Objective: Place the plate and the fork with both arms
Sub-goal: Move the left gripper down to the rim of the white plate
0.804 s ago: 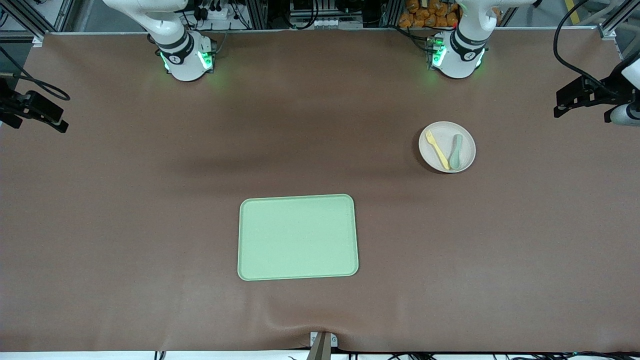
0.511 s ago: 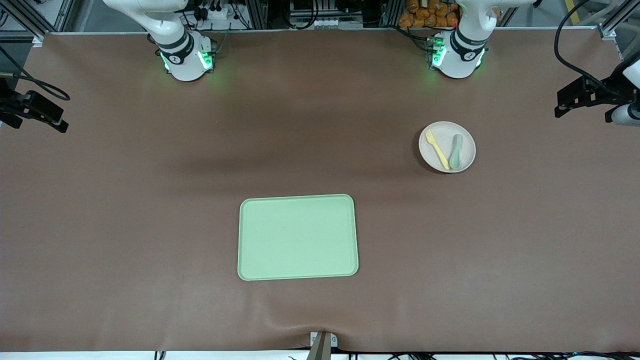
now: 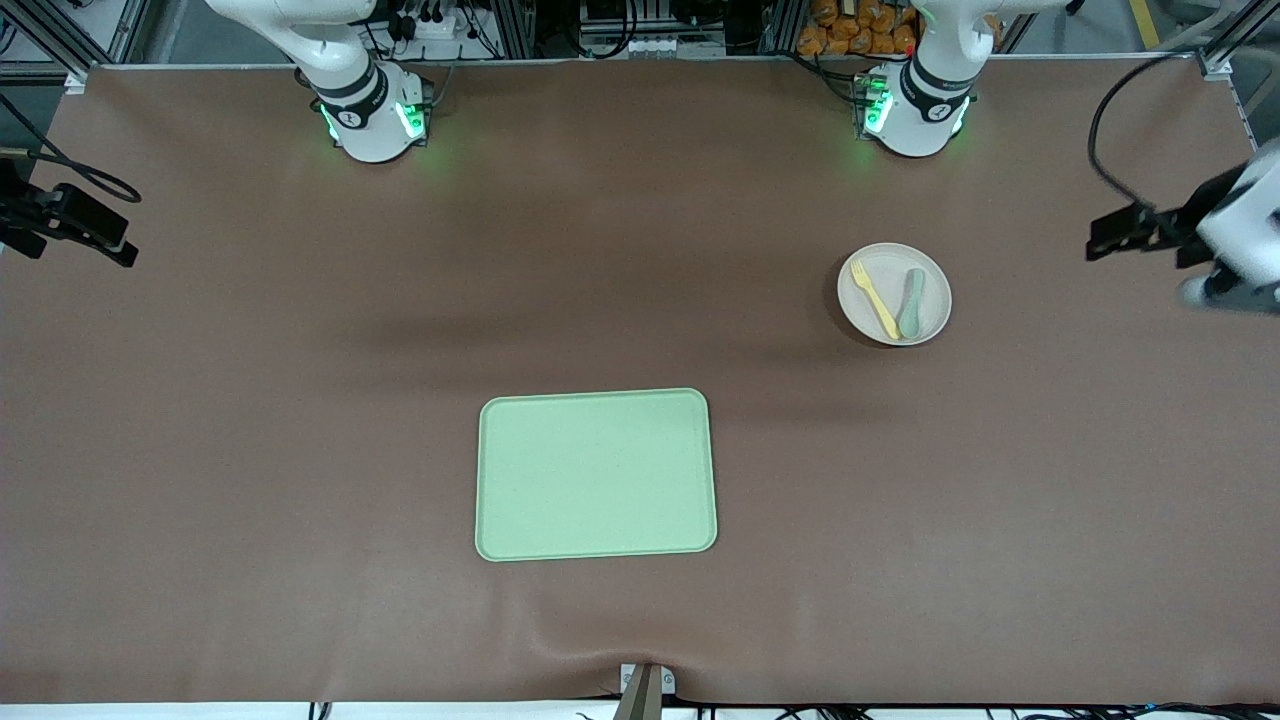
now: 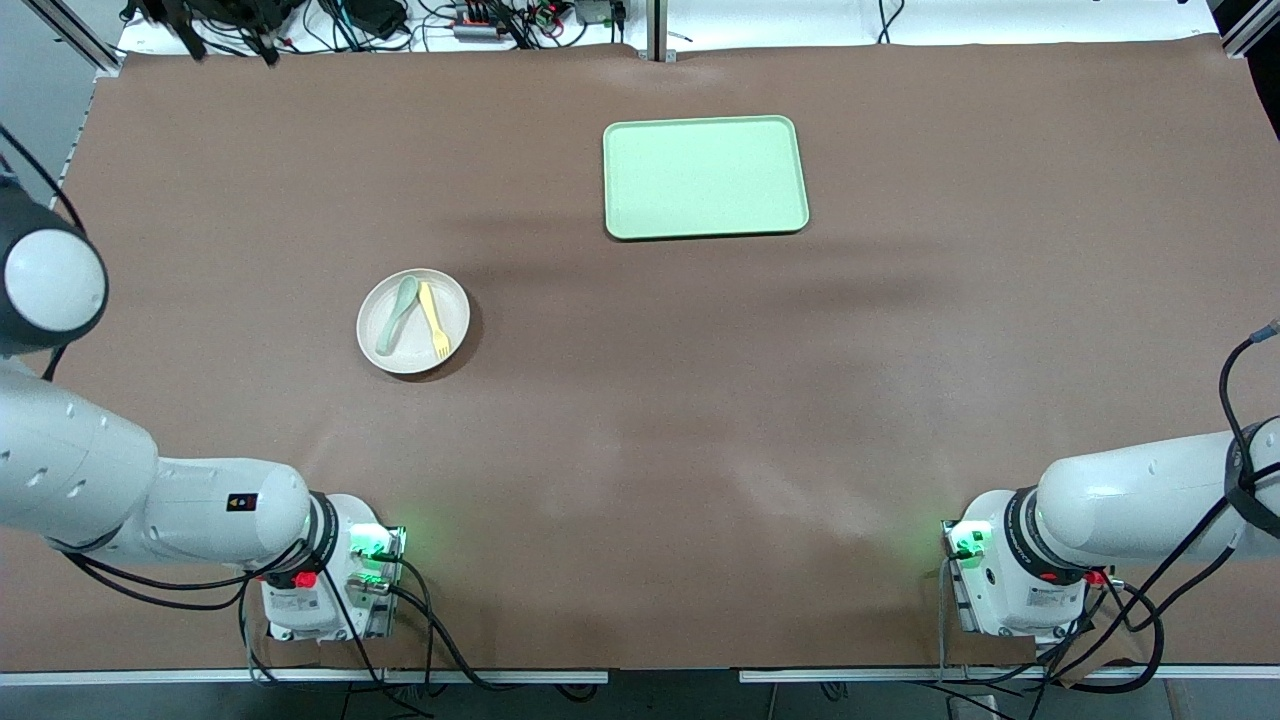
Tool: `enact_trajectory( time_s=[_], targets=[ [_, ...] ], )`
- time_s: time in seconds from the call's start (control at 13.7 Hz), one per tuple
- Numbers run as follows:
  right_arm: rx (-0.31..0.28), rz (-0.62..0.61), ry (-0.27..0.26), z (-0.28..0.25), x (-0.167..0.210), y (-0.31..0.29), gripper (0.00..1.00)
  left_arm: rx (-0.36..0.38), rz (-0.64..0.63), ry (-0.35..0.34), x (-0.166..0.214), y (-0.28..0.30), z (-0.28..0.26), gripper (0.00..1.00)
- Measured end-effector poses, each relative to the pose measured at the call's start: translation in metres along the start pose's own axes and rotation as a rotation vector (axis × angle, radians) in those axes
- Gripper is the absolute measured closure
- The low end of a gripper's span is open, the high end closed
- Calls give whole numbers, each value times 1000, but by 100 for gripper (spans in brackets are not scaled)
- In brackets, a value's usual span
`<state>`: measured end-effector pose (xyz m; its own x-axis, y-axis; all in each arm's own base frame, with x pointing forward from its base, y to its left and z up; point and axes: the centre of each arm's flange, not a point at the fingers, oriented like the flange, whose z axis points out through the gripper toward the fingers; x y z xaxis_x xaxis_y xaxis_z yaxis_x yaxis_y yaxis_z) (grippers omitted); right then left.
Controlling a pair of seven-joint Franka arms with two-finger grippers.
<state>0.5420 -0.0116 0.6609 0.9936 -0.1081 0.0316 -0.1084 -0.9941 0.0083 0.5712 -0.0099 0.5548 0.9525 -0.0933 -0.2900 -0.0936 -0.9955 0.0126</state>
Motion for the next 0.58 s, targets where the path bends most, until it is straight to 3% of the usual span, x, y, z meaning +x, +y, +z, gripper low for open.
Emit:
enact_trajectory(
  time_s=[0.07, 0.22, 0.58],
  targets=[
    [0, 0, -1, 0, 0, 0, 0, -9, -2, -84, 19, -4, 42, 0],
    [0, 0, -1, 1, 0, 0, 0, -18, 4, -181, 50, -3, 114, 0],
    [0, 0, -1, 1, 1, 0, 0, -23, 10, -208, 70, 0, 269, 0]
  ],
)
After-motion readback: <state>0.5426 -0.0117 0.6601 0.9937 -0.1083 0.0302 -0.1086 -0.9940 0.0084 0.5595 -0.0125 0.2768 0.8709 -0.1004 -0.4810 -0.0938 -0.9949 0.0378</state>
